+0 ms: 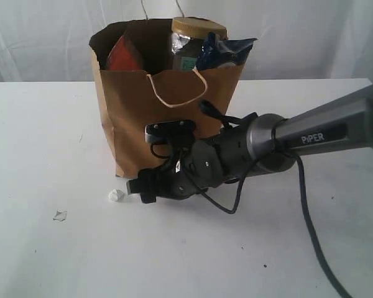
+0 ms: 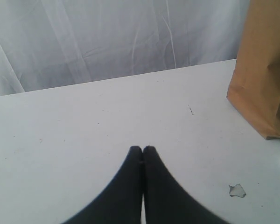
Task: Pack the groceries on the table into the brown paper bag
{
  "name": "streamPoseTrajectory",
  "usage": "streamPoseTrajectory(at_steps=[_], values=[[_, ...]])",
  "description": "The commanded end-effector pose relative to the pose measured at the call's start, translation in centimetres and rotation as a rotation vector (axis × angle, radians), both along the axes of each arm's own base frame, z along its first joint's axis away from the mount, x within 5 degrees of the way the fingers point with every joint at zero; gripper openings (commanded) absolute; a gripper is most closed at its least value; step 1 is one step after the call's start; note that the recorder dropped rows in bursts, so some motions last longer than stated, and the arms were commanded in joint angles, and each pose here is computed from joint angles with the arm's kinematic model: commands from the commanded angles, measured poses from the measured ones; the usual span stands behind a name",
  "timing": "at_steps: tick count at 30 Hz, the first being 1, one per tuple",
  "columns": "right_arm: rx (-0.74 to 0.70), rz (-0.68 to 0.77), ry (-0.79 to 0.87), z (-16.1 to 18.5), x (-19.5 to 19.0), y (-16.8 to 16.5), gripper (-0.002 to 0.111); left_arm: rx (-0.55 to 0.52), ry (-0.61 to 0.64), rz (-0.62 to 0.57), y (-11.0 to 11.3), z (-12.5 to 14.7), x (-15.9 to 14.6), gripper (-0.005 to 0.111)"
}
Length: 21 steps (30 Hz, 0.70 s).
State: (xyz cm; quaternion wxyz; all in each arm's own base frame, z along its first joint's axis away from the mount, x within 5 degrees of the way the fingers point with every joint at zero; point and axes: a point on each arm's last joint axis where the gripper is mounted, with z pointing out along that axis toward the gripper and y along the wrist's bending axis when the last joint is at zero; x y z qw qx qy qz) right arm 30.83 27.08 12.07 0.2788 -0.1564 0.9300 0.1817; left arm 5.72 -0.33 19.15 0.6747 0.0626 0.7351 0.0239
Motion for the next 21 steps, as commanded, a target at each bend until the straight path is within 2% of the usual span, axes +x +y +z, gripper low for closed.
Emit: streamPoseTrajectory(at_steps=[1, 16, 21], values=[[-0.031, -0.006, 0.039, -1.9, 0.1, -0.2, 0.072, -0.010, -0.010, 0.003, 0.0, 0.0, 0.0, 0.000], [-0.100, -0.059, 0.141, -3.8, -0.1, -3.1, 0.068, -0.010, -0.010, 0.003, 0.0, 0.0, 0.0, 0.000], [-0.078, -0.102, 0.161, -4.0, -0.2, -3.5, 0.068, -0.010, -0.010, 0.003, 0.0, 0.0, 0.0, 0.000]])
